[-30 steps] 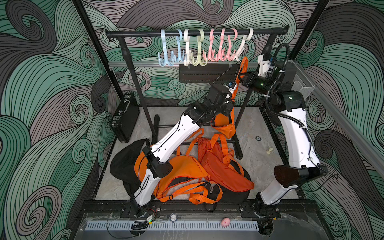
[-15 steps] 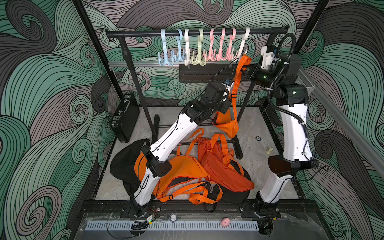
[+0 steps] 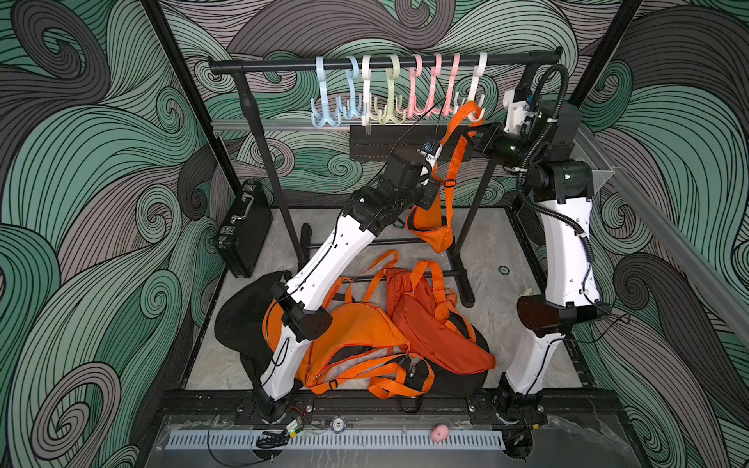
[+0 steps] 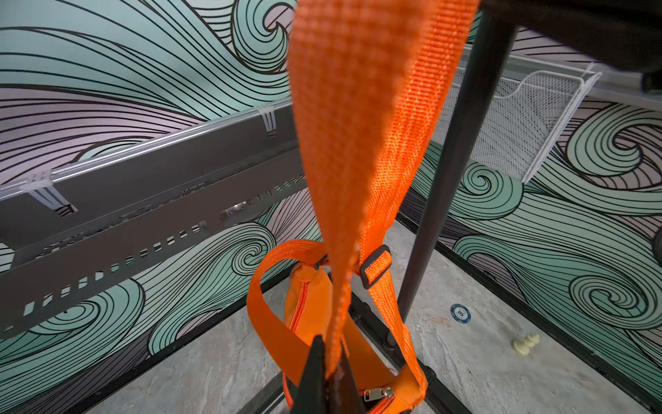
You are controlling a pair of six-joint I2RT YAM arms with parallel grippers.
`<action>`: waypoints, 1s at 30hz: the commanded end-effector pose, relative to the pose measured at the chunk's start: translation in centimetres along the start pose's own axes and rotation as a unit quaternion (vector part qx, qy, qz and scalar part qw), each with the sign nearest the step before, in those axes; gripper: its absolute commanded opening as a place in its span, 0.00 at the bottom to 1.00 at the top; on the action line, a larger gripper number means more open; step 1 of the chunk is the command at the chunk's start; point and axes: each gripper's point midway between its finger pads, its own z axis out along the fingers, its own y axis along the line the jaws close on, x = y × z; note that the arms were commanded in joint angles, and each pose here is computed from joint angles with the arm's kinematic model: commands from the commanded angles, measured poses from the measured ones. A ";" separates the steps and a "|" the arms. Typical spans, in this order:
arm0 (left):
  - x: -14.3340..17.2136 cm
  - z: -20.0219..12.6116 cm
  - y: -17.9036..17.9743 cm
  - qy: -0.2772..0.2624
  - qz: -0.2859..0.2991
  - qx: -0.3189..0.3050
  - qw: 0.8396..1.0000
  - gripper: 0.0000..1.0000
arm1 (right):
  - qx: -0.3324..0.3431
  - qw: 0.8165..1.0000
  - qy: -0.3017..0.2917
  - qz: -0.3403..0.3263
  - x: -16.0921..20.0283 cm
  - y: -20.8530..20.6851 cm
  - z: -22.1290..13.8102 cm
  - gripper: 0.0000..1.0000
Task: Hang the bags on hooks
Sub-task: Hang the bag on the hook.
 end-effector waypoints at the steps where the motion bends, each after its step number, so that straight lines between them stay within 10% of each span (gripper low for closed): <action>1: 0.9 0.5 -1.1 0.013 -0.007 0.019 1.000 0.00 | 0.018 1.000 0.002 0.017 0.6 -1.5 0.0 0.00; 11: 3.0 2.0 -3.1 0.038 -0.009 0.042 0.998 0.00 | 0.066 0.998 -0.006 0.016 1.8 -3.9 -1.1 0.00; 26: 2.0 -2.7 -2.1 0.038 0.009 0.038 0.999 0.90 | 0.122 0.990 -0.061 0.046 0.4 -6.4 -5.1 0.00; 30: 2.9 -4.8 -1.6 0.053 0.017 0.032 0.998 0.99 | 0.165 0.983 -0.075 0.035 -0.1 -6.3 -7.4 0.44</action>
